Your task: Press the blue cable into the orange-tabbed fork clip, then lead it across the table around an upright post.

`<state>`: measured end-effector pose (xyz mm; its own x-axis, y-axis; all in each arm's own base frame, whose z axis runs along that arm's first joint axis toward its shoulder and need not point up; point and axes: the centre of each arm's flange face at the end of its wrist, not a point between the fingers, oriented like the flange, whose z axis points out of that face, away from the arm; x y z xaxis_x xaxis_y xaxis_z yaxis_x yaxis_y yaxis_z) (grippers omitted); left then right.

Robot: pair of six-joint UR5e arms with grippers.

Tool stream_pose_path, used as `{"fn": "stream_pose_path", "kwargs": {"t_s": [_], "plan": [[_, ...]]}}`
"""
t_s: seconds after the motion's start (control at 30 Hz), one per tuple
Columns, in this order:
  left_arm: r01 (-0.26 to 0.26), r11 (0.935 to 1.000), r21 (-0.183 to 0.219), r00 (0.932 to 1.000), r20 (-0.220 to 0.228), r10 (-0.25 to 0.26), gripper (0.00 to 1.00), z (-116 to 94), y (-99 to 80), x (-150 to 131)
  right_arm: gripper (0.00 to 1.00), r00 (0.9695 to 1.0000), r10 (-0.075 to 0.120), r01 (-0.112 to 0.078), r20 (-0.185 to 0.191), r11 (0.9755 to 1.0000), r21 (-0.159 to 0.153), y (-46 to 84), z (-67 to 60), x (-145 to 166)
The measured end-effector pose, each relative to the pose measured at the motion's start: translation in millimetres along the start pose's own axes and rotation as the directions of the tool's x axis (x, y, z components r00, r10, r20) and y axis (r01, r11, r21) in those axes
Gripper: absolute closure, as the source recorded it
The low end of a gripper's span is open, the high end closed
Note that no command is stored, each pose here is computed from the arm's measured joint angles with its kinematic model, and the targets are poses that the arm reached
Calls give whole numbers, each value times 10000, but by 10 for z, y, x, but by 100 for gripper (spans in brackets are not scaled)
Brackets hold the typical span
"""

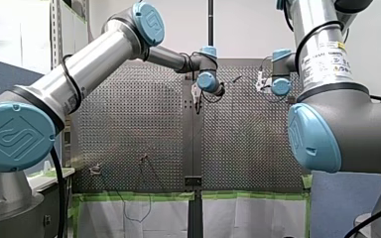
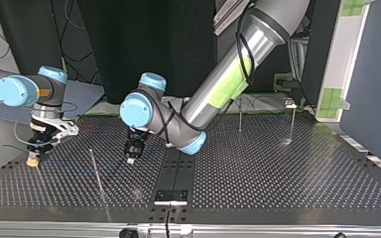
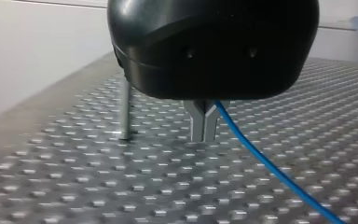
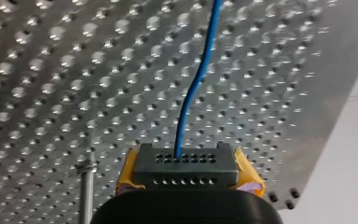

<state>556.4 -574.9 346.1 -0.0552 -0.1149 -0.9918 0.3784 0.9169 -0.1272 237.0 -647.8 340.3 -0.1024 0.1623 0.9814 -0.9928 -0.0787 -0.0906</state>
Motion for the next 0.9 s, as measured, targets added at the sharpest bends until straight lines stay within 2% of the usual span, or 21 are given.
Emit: {"fn": "stream_pose_path", "kwargs": {"t_s": [0.27, 0.33, 0.37, 0.4, 0.43, 0.47, 0.53, 0.57, 0.6, 0.63, 0.67, 0.7, 0.73, 0.83, 0.9], "plan": [[-47, 10000, 28, 9999, -107, 48, 100, 2, -24, 93, 100, 9988, -76, 67, 484, 9998, 194, 21, 23, -312], [-59, 10000, 26, 9999, -107, 59, 89, -4, -36, 96, 100, 9978, -119, 102, 656, 9996, 265, 24, 26, -424], [-71, 10000, 22, 9999, -107, 72, 89, -7, -42, 97, 100, 9972, -140, 119, 736, 9995, 295, 25, 26, -475], [-99, 9999, 19, 9999, -101, 99, 83, -12, -51, 98, 100, 9966, -159, 134, 809, 9994, 324, 26, 26, -521], [-129, 9999, 25, 9999, -94, 129, 64, -16, -61, 97, 100, 9958, -177, 145, 896, 9993, 354, 27, 26, -578], [-166, 9999, 40, 9998, -86, 167, 64, -21, -73, 97, 100, 9952, -188, 153, 957, 9992, 368, 28, 25, -618], [-247, 9996, 95, 9997, -59, 248, 40, -30, -105, 102, 100, 9939, -196, 152, 1088, 9991, 408, 20, 20, -706], [-271, 9996, 119, 9996, -37, 271, 40, -33, -118, 104, 100, 9932, -201, 152, 1150, 9990, 432, 13, 17, -748], [-287, 9995, 147, 9996, -2, 287, 24, -36, -134, 107, 100, 9924, -206, 151, 1215, 9988, 459, 6, 12, -792], [-283, 9995, 166, 9996, 23, 283, 15, -37, -143, 110, 100, 9912, -213, 149, 1303, 9986, 499, -6, 6, -851], [-266, 9995, 181, 9996, 45, 265, 15, -38, -151, 111, 100, 9902, -217, 146, 1376, 9985, 522, -13, 0, -899], [-223, 9996, 197, 9997, 62, 222, 6, -41, -160, 117, 100, 9891, -221, 144, 1453, 9984, 539, -17, -8, -952], [-175, 9996, 206, 9998, 76, 174, 2, -42, -164, 123, 100, 9874, -227, 143, 1566, 9984, 547, -18, -23, -1029], [49, 9998, 209, 9998, 167, -52, 2, -37, -170, 136, 100, 9830, -237, 138, 1820, 9984, 550, -14, -67, -1215], [221, 9995, 207, 9995, 230, -225, 2, -31, -170, 142, 100, 9811, -221, 120, 1923, 9985, 539, -7, -92, -1305]]}}
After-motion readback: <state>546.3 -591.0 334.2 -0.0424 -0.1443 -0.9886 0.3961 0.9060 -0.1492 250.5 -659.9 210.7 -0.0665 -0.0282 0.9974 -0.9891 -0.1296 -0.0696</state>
